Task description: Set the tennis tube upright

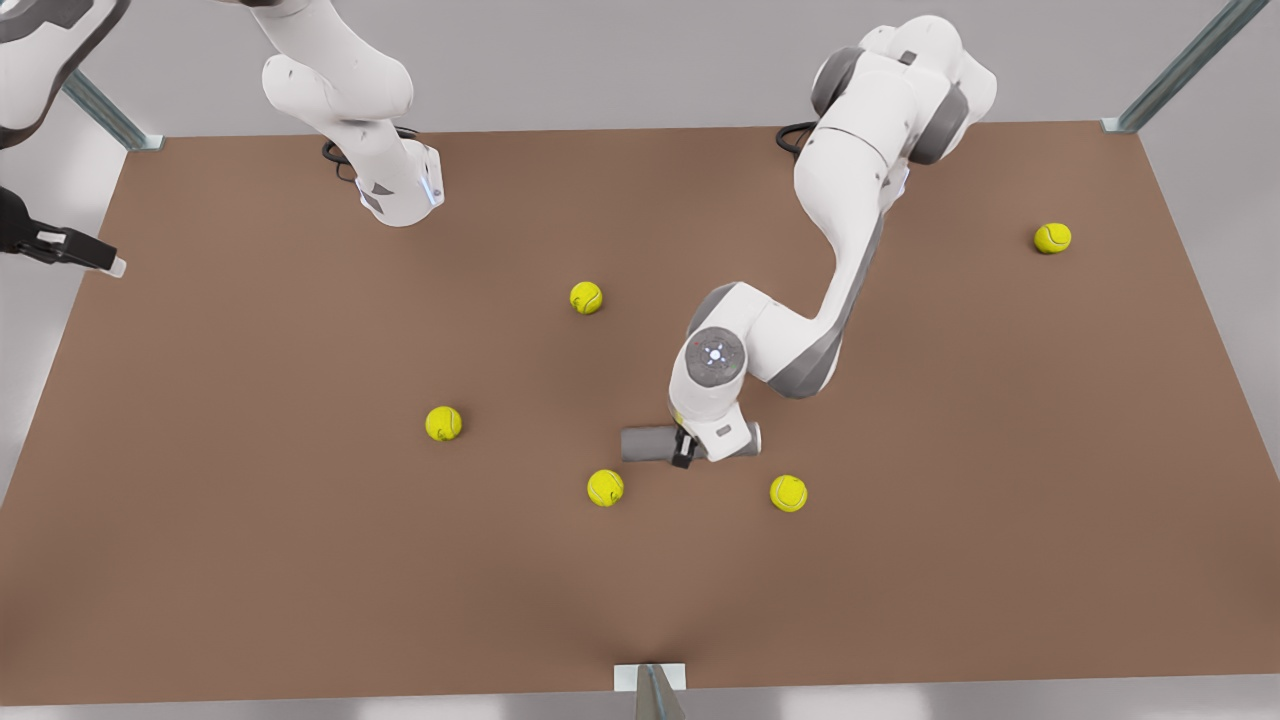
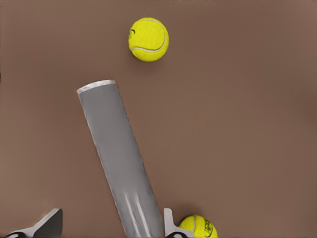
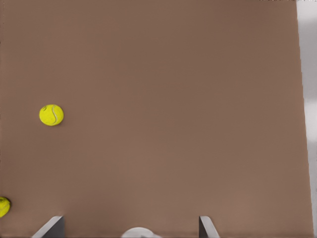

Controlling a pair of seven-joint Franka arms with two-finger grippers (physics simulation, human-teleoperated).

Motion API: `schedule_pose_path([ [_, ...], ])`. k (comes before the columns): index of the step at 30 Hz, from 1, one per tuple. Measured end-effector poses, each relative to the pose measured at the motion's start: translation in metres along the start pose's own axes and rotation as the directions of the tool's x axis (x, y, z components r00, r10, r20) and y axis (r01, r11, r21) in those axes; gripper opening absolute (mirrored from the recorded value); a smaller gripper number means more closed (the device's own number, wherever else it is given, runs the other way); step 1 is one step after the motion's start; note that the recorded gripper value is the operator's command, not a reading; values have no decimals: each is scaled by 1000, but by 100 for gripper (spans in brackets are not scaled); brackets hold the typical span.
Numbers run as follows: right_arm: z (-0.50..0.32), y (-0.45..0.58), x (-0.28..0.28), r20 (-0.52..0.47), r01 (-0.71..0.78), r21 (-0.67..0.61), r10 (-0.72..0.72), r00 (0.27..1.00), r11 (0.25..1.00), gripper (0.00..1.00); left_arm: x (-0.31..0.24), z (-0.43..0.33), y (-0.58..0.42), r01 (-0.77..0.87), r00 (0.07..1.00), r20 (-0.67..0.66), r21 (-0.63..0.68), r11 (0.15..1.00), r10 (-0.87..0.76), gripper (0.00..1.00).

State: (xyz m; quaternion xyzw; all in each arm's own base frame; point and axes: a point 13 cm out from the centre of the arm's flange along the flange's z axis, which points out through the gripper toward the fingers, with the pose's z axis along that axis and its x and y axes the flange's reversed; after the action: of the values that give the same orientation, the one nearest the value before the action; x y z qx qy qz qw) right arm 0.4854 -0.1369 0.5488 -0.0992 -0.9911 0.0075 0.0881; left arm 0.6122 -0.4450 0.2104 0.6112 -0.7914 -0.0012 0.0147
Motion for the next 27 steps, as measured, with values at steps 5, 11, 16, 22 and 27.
schedule_pose_path([
  [5, 4, 63, -3, -17, 110, 22, -110, 994, 994, 100, -3, 42, 2, 193, 981, 27, -24, 981, -193, 100],
  [11, 9, 91, -4, -31, 153, 30, -152, 988, 988, 100, -4, 78, 5, 352, 935, 48, -42, 935, -350, 100],
  [16, 8, 62, -7, -30, 91, 19, -90, 995, 996, 100, 10, 92, 11, 403, 914, 55, -42, 914, -401, 100],
  [22, 10, 63, -8, -33, 87, 17, -87, 996, 996, 100, 16, 117, 16, 438, 898, 69, -46, 898, -435, 100],
  [27, 10, 74, -8, -34, 105, 20, -104, 994, 994, 100, 14, 126, 19, 446, 894, 75, -49, 894, -442, 100],
])
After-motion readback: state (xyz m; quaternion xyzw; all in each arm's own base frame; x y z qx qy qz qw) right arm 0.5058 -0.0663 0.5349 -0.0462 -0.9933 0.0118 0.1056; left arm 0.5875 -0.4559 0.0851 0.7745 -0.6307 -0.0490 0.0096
